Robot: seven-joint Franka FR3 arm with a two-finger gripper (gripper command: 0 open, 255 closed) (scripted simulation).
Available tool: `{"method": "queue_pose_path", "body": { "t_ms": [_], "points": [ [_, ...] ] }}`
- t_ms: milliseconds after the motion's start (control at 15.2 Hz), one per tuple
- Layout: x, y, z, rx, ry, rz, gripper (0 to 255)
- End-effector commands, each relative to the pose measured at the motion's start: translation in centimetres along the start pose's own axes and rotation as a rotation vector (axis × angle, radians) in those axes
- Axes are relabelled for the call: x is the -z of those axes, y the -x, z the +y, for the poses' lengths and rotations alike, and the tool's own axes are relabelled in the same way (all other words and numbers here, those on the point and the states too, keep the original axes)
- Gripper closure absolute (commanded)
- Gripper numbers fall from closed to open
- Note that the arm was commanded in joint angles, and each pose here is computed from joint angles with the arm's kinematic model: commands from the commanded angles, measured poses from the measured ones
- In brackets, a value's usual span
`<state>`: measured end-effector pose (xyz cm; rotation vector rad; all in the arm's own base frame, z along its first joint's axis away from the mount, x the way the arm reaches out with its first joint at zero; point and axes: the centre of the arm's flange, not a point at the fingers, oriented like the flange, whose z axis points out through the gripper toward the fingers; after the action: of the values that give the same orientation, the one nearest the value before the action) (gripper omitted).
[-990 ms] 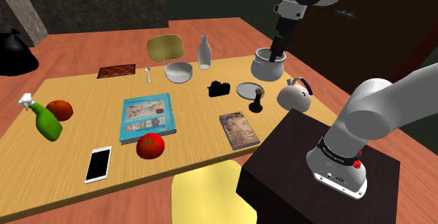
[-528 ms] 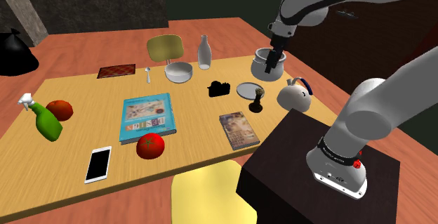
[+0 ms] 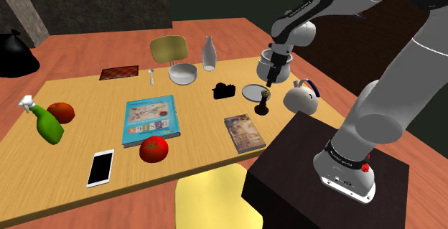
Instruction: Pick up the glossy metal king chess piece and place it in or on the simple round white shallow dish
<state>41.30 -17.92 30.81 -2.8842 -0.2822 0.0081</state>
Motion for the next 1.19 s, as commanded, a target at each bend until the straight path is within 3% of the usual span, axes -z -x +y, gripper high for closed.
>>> {"method": "queue_pose_path", "body": {
  "t_ms": [0, 528, 1056, 1122],
  "points": [
    [-2.0, -0.4, 1.9, 0.013, -0.015, -0.003, 0],
    [-6.1, -0.4, 2.0, 0.014, -0.016, -0.003, 0],
    [-6.1, -0.4, 2.0, 0.014, -0.016, -0.003, 0],
    [-6.1, -0.4, 2.0, 0.014, -0.016, -0.003, 255]
  ]
}}
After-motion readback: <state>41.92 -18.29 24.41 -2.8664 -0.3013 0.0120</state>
